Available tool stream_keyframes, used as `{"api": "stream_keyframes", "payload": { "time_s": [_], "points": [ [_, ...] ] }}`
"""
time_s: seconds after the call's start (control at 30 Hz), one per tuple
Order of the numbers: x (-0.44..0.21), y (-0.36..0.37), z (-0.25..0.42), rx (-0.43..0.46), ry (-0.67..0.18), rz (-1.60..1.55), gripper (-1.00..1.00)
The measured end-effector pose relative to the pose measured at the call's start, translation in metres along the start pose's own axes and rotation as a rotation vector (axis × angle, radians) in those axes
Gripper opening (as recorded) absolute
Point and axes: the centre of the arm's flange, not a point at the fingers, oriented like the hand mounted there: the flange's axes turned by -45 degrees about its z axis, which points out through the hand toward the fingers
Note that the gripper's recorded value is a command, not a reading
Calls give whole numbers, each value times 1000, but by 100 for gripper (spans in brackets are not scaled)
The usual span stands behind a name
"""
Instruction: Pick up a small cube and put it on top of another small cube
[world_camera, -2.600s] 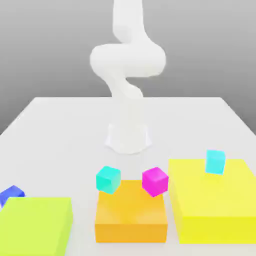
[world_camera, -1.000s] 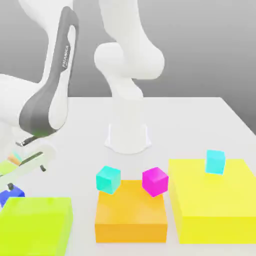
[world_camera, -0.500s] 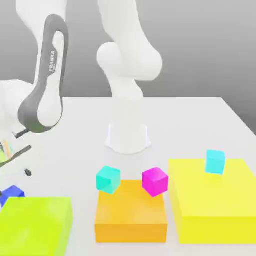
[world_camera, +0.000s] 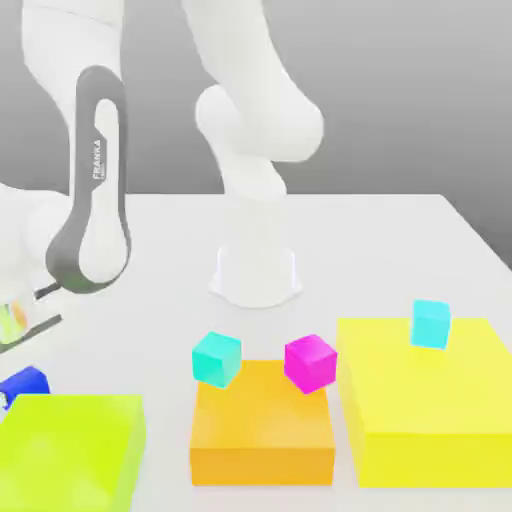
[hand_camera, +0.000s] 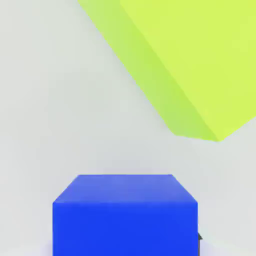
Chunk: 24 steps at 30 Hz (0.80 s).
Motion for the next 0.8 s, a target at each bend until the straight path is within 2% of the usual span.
{"api": "stream_keyframes", "payload": {
  "time_s": [0.1, 0.37, 0.63, 0.8],
  "points": [
    [-4, 9, 0, 51, -41, 45, -100],
    [-18, 42, -4, 93, -261, 214, -100],
    [69, 44, -24, 77, -396, 413, -100],
    [142, 22, -33, 62, -441, 555, -100]
  ]
}}
